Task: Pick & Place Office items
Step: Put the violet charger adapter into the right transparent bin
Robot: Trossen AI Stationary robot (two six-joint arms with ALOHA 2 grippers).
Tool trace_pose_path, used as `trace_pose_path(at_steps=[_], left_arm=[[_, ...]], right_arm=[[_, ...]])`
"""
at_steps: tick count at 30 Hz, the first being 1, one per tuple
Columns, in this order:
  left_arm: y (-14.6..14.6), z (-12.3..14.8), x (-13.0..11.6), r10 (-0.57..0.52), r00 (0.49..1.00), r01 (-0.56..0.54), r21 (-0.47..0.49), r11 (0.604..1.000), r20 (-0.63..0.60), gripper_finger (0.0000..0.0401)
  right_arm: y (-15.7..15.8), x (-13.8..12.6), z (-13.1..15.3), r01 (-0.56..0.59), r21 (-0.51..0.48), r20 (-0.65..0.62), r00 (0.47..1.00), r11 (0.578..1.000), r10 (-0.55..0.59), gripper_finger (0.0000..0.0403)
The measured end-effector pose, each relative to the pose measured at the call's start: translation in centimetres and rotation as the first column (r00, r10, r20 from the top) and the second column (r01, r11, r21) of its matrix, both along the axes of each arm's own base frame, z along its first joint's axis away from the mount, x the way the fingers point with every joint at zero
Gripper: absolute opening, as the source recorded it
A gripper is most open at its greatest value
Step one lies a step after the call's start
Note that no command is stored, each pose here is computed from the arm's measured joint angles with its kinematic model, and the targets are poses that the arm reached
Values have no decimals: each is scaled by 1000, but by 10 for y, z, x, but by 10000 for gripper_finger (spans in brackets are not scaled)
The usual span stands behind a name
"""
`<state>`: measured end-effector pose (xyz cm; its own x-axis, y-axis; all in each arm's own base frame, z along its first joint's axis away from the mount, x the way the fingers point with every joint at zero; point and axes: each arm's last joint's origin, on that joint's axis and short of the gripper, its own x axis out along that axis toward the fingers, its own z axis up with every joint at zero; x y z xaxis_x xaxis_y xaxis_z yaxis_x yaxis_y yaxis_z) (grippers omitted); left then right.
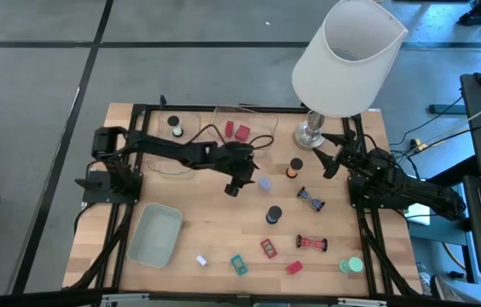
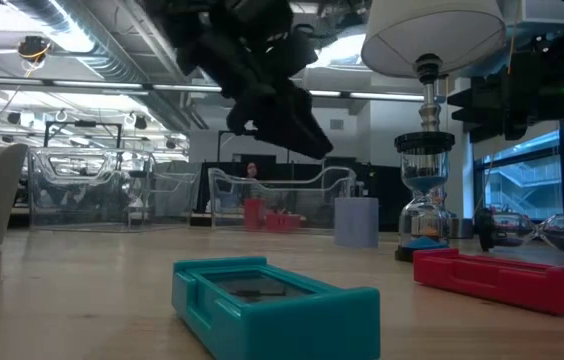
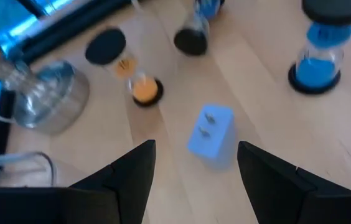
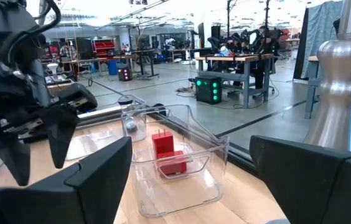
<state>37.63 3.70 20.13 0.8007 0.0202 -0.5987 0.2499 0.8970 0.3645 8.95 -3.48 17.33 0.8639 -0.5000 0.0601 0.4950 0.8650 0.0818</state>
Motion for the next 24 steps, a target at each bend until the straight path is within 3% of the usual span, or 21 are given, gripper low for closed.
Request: trace_pose_path(at_steps=[6,13,20,24], left_arm=[[-1,-5,0,-27,1000,27,13,1000,10,224],[-3,-18,5,-94,996,94,-37,995,-4,224],[-1,-38,17,-114,993,114,10,993,36,226],[2,-36,18,-116,992,116,5,993,54,226]], right_arm=[[0,0,0,-1,0,0,1000,1000,1,327],[0,0,0,-1,0,0,1000,1000,1,327],[0,0,0,-1,0,0,1000,1000,1,327],[0,0,0,-1,0,0,1000,1000,1,327]])
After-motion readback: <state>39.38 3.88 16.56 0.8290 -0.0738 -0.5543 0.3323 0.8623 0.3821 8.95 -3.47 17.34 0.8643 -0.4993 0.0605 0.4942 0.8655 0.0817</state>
